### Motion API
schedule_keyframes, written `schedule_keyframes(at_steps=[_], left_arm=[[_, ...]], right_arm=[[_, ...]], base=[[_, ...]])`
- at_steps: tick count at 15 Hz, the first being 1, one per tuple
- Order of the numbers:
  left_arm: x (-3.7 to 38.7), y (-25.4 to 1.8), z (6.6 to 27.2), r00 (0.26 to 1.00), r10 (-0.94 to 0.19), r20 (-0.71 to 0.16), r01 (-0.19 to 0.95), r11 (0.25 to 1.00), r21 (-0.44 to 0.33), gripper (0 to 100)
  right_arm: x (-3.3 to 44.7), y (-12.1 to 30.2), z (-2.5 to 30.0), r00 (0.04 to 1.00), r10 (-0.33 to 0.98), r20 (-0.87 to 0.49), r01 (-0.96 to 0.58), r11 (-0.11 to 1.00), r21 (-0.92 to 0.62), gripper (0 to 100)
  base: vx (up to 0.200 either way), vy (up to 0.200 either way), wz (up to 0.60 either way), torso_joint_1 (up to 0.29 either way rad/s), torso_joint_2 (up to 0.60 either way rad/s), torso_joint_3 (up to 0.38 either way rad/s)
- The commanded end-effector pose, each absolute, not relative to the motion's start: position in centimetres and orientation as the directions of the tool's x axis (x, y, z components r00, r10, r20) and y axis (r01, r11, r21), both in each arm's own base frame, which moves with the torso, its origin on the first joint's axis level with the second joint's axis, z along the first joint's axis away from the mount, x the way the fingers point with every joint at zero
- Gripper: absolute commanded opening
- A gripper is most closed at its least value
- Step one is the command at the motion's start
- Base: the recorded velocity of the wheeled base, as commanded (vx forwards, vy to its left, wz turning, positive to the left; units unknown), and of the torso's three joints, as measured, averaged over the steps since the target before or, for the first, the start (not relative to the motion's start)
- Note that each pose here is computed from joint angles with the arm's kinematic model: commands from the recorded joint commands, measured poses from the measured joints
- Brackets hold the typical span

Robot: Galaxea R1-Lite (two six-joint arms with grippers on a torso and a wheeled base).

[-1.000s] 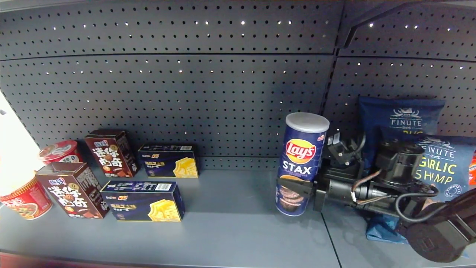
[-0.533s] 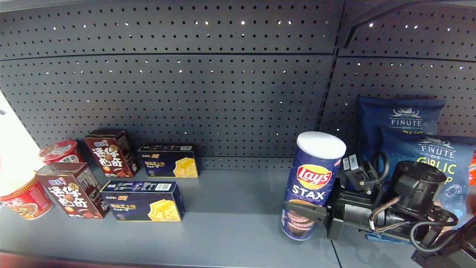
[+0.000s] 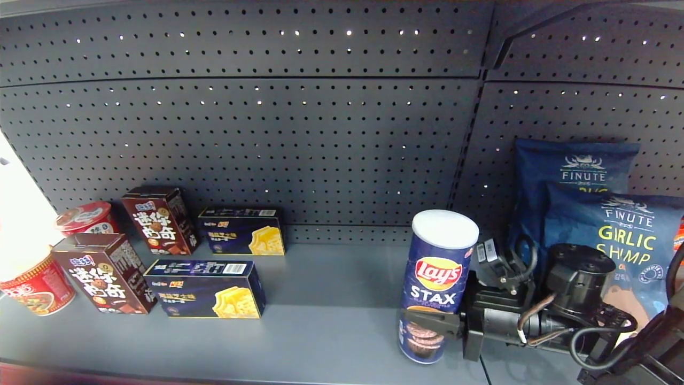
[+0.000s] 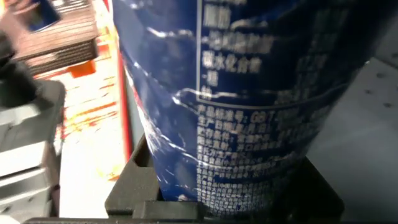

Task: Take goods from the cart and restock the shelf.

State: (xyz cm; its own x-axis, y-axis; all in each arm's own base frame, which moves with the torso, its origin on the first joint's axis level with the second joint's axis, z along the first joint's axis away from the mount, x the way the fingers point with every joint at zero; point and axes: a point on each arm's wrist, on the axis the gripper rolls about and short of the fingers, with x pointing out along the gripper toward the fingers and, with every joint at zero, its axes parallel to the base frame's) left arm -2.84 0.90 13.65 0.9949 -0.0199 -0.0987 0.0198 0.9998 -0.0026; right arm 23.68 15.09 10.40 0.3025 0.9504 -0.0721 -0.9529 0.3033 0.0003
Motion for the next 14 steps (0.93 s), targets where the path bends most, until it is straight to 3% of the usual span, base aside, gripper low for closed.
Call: schedule_keyframes(at_steps=[1,14], left_arm=[[-2.8,0.9,13.6,0.995,-0.016,-0.101,0.016,1.000,-0.003,0],[-2.7,0.9,13.0,0.993,-0.013,-0.118,0.012,1.000,-0.001,0]], right_arm=[[23.4,15.3,9.9,0.290,0.953,-0.089,-0.956,0.292,0.014,0],[23.3,16.3,7.6,0.255,0.963,-0.091,-0.966,0.257,0.016,0]], base=[[0.000,0.000,0.00,0.000,0.00,0.000],[0.000,0.000,0.00,0.000,0.00,0.000]])
